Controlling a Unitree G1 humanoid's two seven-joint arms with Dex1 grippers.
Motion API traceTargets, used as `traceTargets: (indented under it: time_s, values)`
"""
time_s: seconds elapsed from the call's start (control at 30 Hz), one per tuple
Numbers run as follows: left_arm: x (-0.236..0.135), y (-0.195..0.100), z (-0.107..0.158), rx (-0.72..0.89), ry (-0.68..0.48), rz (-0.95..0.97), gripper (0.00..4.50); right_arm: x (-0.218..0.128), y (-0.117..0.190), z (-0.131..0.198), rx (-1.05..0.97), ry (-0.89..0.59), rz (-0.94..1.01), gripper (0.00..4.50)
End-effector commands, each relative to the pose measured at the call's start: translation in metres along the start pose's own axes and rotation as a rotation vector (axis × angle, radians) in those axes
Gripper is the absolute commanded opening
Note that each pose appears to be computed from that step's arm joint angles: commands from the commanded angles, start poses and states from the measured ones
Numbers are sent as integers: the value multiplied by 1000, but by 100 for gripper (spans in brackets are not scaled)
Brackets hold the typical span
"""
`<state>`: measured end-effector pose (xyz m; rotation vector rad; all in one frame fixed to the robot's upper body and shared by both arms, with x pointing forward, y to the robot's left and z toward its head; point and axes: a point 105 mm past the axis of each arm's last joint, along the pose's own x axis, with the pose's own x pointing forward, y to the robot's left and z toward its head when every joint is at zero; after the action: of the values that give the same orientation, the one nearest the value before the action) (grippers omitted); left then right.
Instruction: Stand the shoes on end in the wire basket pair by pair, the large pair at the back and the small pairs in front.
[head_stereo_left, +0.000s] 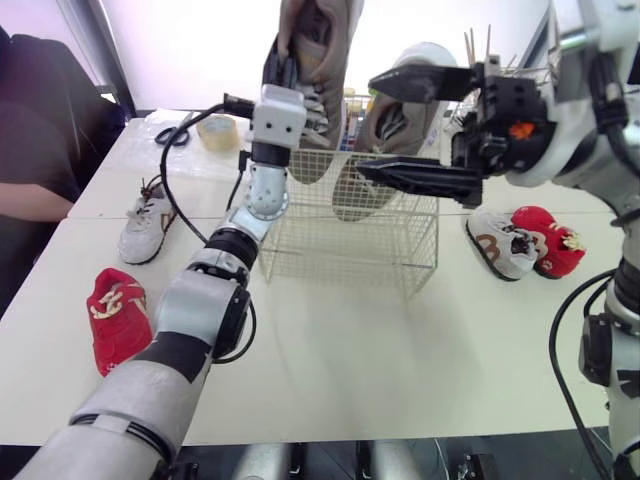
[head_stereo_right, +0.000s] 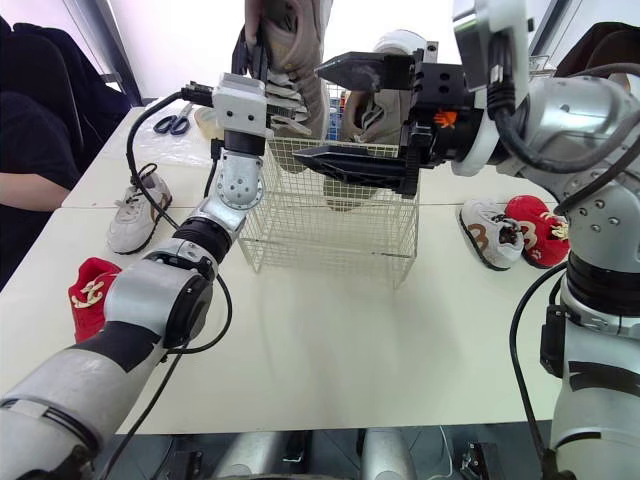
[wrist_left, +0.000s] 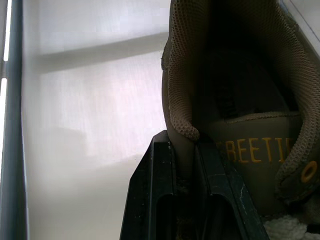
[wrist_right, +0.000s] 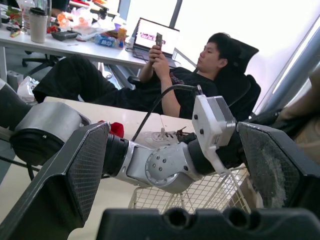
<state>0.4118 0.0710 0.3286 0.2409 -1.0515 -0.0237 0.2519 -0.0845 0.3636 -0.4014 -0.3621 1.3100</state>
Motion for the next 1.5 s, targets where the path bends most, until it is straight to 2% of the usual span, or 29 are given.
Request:
traceTargets:
  time_s: [0.03, 0.23, 0.53, 0.63, 0.83, 0.87, 1.07, 1.2, 1.3, 1.4, 1.5]
  values:
    - [-1, 7, -8, -53, 52, 30, 2, -3, 1, 11, -50, -18, -18, 450]
    - [-26, -3, -32, -123, 170, -36, 2, -5, 1, 10, -49, -22, -24, 450]
    - [-48, -15, -47, -250, 291, -153, 2, -4, -1, 7, -48, -37, -18, 450]
    - [-60, -18, -48, -287, 332, -189, 124, -4, -1, 6, -48, -42, -16, 450]
    - [-83, -12, -51, -327, 449, -266, 427, -2, -2, 5, -47, -54, -9, 450]
    - [-85, -11, -50, -332, 459, -276, 446, -2, -2, 5, -46, -55, -7, 450]
    - [-85, 7, -27, -382, 455, -320, 446, 1, -4, 3, -45, -61, 4, 450]
    - [-87, 31, 5, -418, 424, -394, 446, -2, -6, 2, -44, -48, -1, 450]
    - [-92, 41, 18, -447, 463, -447, 446, -7, -10, 0, -44, -31, -27, 450]
    - [-96, 62, 36, -489, 506, -508, 446, -22, -23, -7, -30, 25, -127, 450]
    - [-100, 78, 52, -536, 564, -600, 446, -45, -46, -21, -9, 113, -322, 450]
